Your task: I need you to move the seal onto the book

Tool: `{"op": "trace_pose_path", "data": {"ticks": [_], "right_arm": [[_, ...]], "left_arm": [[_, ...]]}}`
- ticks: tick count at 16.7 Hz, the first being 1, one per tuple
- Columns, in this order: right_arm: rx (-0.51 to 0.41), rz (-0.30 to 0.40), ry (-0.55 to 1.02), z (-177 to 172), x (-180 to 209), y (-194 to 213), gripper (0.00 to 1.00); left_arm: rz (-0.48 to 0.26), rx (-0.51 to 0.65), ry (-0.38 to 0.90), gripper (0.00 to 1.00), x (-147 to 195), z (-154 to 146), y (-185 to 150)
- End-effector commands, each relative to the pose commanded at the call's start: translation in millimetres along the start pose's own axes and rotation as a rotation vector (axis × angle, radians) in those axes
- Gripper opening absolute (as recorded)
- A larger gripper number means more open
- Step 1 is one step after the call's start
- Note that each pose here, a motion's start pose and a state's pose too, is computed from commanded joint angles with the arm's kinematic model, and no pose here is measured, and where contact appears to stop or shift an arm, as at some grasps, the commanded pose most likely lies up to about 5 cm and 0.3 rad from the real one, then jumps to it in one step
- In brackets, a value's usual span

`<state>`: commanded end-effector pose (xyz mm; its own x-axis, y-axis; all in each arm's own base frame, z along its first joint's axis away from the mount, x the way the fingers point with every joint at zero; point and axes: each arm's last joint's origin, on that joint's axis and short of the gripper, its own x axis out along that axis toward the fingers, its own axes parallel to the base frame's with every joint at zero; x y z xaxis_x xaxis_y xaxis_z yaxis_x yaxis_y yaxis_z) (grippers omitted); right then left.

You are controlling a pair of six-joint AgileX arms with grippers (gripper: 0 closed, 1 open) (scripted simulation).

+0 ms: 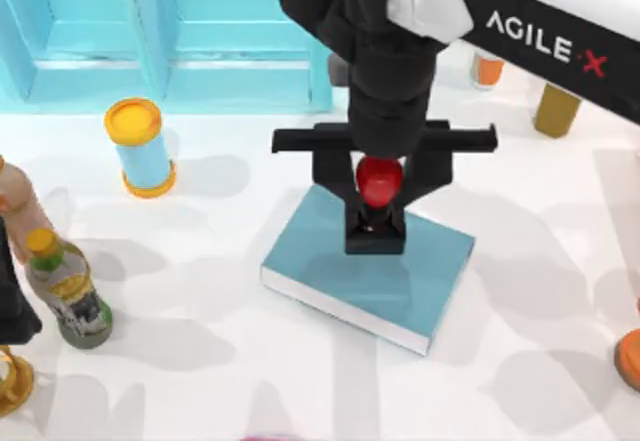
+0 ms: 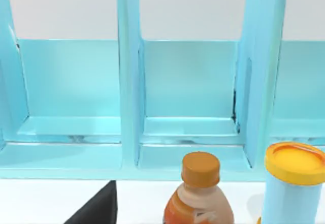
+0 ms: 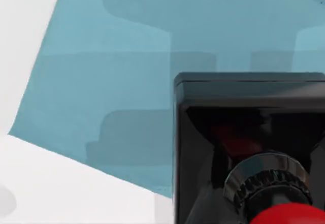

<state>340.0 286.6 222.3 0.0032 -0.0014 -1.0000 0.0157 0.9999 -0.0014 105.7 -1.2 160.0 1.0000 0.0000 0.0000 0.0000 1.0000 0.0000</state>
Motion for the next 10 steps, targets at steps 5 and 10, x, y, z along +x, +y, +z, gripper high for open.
{"op": "trace_pose_path", "data": {"ticks": [5,10], "right_arm": [[0.002,0.0,0.002,0.2,-2.0,-0.8,0.0],[0.0,0.0,0.0,0.0,-5.0,0.0,0.0]], "left_arm": [[0.0,0.0,0.0,1.0,0.0,0.0,0.0],[0.0,0.0,0.0,1.0,0.0,0.0,0.0]]}}
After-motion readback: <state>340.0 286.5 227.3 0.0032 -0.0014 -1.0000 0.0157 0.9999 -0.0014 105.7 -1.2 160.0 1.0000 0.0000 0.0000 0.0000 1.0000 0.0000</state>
